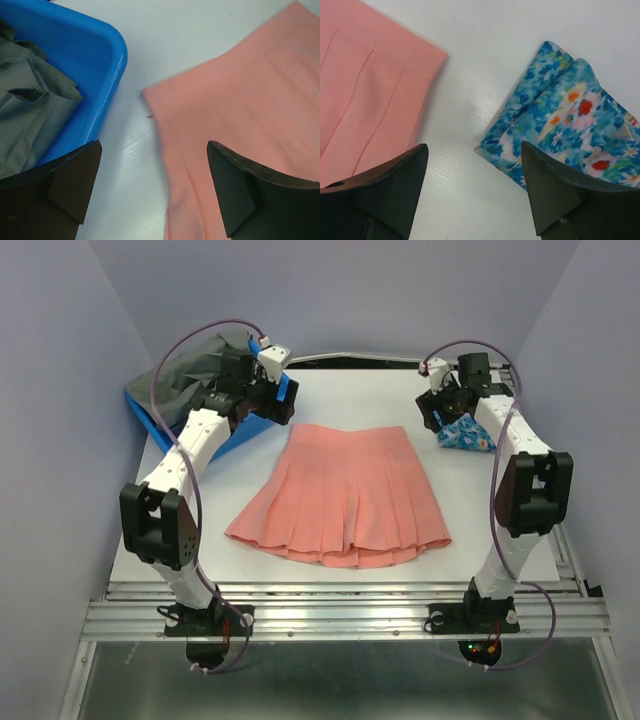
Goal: Fold and stack the skirts
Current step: Flatten the skirt out
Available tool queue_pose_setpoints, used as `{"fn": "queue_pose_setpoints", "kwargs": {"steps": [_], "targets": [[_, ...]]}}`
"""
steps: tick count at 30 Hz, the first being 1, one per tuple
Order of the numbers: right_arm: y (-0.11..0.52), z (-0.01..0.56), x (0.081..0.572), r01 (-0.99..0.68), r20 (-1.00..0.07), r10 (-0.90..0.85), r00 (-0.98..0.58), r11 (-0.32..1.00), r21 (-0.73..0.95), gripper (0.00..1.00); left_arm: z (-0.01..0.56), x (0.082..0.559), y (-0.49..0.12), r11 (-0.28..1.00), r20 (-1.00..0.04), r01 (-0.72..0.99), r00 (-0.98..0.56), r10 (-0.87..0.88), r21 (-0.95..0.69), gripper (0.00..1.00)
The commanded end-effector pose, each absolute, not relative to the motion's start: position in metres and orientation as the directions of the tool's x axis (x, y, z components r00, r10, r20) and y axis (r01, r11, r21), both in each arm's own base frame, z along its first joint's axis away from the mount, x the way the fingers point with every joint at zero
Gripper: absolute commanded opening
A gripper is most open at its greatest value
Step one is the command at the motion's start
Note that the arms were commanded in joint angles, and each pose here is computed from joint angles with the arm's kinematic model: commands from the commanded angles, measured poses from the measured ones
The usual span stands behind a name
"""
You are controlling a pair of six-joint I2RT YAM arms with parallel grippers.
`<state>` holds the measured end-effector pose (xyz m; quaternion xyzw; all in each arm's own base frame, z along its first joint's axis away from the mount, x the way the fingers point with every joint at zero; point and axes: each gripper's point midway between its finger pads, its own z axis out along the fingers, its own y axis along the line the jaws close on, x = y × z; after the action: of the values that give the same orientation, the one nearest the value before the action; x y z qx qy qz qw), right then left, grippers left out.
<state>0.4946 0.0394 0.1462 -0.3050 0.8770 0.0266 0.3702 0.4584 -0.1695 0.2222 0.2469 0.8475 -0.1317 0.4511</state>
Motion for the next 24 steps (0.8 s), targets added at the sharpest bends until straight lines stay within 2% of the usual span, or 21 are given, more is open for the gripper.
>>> {"fn": "queue_pose_setpoints", "kwargs": {"steps": [1,5,6,8,10,12,17,20,24], "targets": [[0.07,0.169,0.467,-0.709,-0.658,-0.606,-0.446,0.688,-0.153,0.7,0.225,0.423,-0.162,0.822,-0.802,0.569,-0.476,0.36,0.03,0.97],[0.091,0.127,0.43,-0.823,-0.541,-0.713,-0.447,0.565,-0.065,0.61,0.188,0.399,-0.17,0.789,-0.725,0.613,-0.561,0.4,-0.039,0.77],[0.091,0.112,0.418,-0.841,-0.492,-0.74,-0.459,0.54,-0.028,0.6,0.179,0.393,-0.173,0.778,-0.705,0.626,-0.577,0.413,-0.057,0.68],[0.09,0.091,0.398,-0.87,-0.422,-0.786,-0.452,0.494,0.012,0.56,0.154,0.381,-0.176,0.76,-0.632,0.643,-0.628,0.454,-0.094,0.57],[0.092,0.075,0.383,-0.896,-0.37,-0.828,-0.422,0.443,0.031,0.55,0.131,0.369,-0.18,0.738,-0.559,0.662,-0.663,0.498,-0.128,0.57],[0.091,0.053,0.357,-0.916,-0.283,-0.873,-0.396,0.396,0.061,0.53,0.117,0.364,-0.183,0.728,-0.517,0.67,-0.679,0.522,-0.144,0.51],[0.11,0.035,0.285,-0.956,-0.197,-0.943,-0.269,0.235,0.178,0.53,0.072,0.368,-0.189,0.733,-0.35,0.646,-0.751,0.559,-0.215,0.46],[0.14,0.045,0.251,-0.965,-0.239,-0.955,-0.175,0.119,0.233,0.54,0.054,0.373,-0.192,0.72,-0.243,0.642,-0.766,0.595,-0.263,0.42],[0.186,0.052,0.206,-0.947,-0.294,-0.951,-0.095,-0.005,0.32,0.55,0.043,0.399,-0.206,0.714,-0.233,0.651,-0.759,0.608,-0.256,0.4]]}}
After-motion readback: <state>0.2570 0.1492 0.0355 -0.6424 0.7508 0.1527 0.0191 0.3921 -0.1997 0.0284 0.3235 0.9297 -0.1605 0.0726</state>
